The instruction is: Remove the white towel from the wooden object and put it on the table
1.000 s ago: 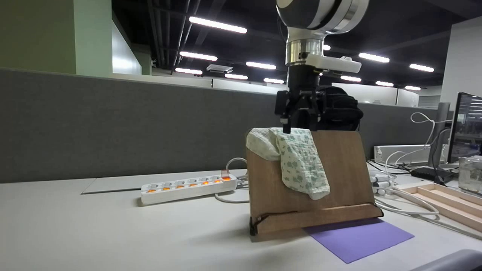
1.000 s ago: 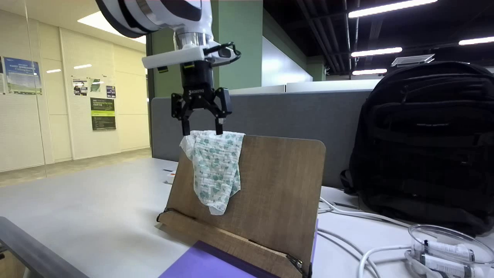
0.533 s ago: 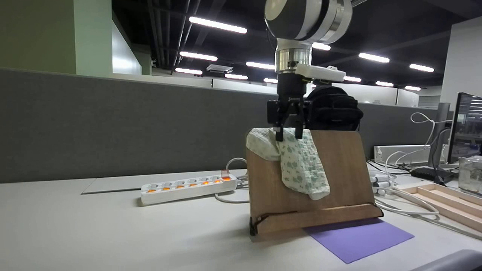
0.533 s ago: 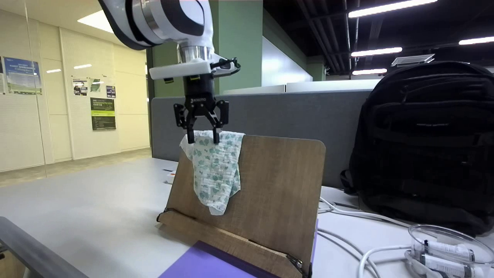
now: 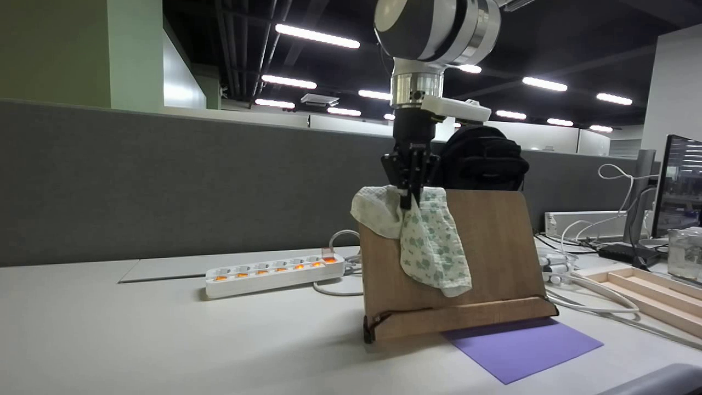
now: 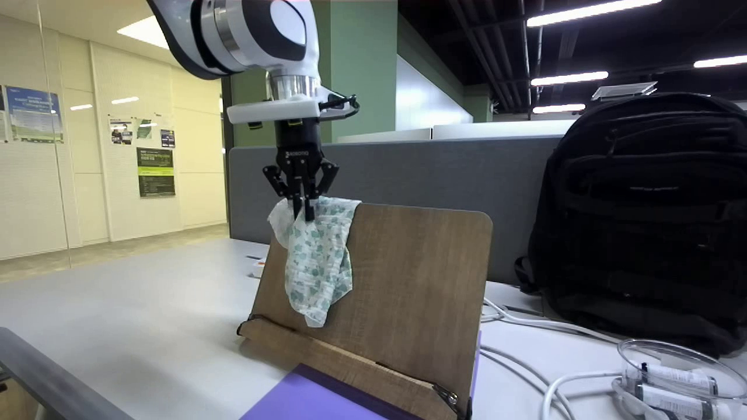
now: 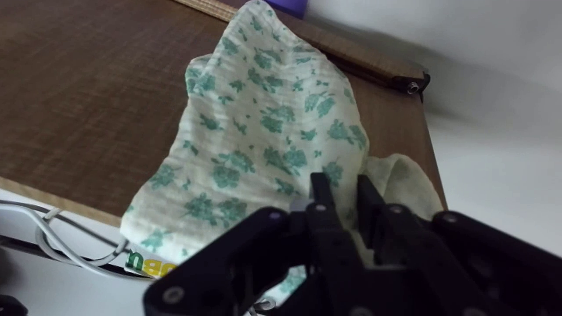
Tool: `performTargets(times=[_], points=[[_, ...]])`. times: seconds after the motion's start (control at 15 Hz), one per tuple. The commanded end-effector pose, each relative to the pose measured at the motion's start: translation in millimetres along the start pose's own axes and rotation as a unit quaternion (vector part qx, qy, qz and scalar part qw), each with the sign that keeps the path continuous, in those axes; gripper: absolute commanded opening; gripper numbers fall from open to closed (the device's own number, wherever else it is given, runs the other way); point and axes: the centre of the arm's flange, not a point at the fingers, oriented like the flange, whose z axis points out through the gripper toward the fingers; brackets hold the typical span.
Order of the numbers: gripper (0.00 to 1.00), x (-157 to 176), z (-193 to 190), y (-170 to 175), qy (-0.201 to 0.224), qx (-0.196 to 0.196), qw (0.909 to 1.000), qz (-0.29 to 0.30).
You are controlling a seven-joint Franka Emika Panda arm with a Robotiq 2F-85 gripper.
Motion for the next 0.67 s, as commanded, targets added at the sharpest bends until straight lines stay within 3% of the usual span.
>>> performTargets(times=[0.0,0.27,0.6], points=[[0.0,10.1,-8.8,-11.1,0.004,0.009,0.9998,-0.019],[0.01,27.2,-24.1,-45.6,0.012,0.025,0.9974,-0.067],[0.01,66.6,-64.7,-122.5,0.034,0.036,0.9889,-0.14]])
